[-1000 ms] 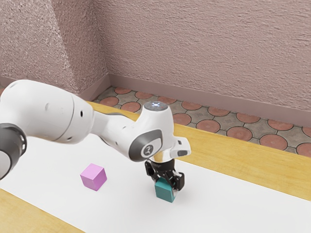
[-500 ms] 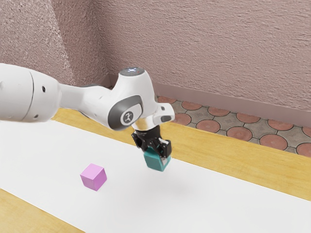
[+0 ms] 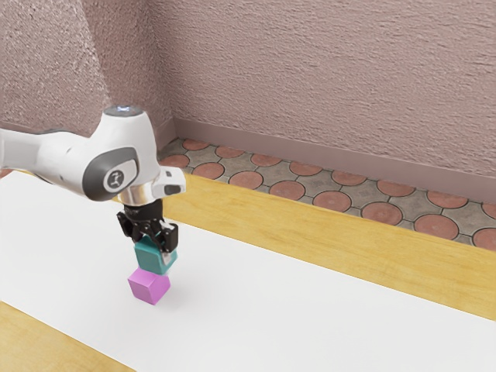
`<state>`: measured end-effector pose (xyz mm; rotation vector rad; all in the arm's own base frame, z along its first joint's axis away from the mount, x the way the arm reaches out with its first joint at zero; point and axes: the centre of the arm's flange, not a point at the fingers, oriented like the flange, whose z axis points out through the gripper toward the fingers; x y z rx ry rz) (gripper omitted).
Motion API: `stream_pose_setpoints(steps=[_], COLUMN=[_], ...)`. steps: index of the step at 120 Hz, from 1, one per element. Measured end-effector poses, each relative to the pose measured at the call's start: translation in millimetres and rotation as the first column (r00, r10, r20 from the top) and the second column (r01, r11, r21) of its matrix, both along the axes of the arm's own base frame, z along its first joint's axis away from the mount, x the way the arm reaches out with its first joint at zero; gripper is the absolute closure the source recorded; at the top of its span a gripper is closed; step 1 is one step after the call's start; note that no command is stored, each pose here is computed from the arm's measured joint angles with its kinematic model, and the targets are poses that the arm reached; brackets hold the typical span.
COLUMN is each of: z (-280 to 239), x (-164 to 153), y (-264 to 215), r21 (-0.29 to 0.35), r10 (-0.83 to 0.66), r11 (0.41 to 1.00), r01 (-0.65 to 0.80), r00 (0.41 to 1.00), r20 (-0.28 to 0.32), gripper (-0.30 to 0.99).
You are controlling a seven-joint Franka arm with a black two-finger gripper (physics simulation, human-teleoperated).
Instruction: Pick up the blue block with one arm, and put the blue block on the pink block with one arm
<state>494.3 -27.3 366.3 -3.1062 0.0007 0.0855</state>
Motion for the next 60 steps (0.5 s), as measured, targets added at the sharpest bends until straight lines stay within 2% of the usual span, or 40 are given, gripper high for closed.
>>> stream_pose_setpoints(steps=[19,39,60], z=[-4,-12,-11], x=[-4,-7,-5], y=[35,39,52], r21=[0.002,0.001,-0.004], r10=[0.038,0.017,0.012], r11=[0.999,1.000,1.000], r01=[-0.038,-0.017,-0.012], r00=[0.999,0.999,1.000], r20=[-0.016,-0.036,-0.015], gripper=[0.32,0.32,0.32])
